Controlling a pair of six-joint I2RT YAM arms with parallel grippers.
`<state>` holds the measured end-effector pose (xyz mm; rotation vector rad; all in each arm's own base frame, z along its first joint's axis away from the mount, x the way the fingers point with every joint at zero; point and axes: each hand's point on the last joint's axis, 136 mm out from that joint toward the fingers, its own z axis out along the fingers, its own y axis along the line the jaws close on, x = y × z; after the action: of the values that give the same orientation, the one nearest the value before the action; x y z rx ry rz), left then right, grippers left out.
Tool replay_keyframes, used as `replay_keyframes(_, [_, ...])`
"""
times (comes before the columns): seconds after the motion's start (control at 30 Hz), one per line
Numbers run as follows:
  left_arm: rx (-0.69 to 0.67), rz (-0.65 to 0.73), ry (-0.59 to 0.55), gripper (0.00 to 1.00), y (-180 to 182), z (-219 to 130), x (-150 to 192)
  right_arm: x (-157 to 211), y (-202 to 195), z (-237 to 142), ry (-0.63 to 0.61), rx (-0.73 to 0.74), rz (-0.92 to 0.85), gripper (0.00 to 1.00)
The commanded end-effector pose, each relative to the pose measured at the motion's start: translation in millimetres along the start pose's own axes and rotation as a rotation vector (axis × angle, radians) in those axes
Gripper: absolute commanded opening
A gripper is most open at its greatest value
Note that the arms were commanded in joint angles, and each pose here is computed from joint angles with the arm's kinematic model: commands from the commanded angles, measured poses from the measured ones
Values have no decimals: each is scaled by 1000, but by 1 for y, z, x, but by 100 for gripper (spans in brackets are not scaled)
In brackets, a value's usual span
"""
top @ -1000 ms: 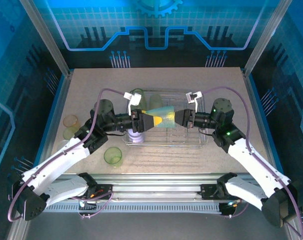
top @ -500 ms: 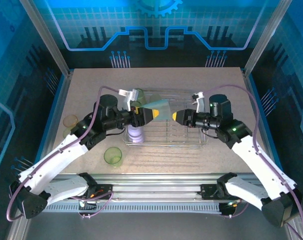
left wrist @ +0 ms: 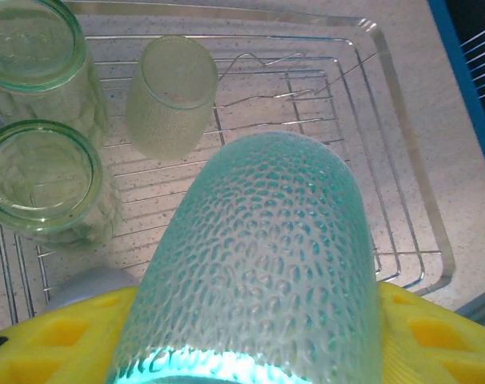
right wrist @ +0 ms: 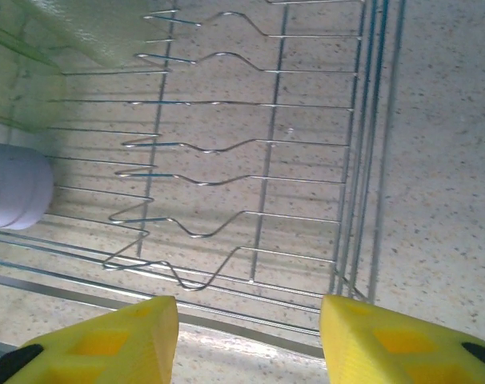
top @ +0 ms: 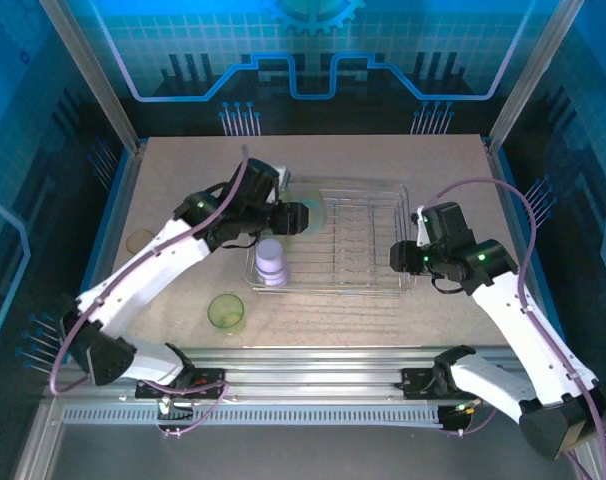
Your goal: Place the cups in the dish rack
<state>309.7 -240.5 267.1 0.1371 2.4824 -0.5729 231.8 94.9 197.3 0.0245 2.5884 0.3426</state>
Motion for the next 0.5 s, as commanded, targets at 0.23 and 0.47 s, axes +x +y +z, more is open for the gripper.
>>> replay_keyframes(0.23, [-231, 174, 228, 14, 5, 37, 13, 14, -15, -3, 18, 47, -23, 47])
replay_keyframes(0.47, [-337, 222, 320, 16, 13, 72, 17, 25, -20, -7, 32, 53, -33, 47])
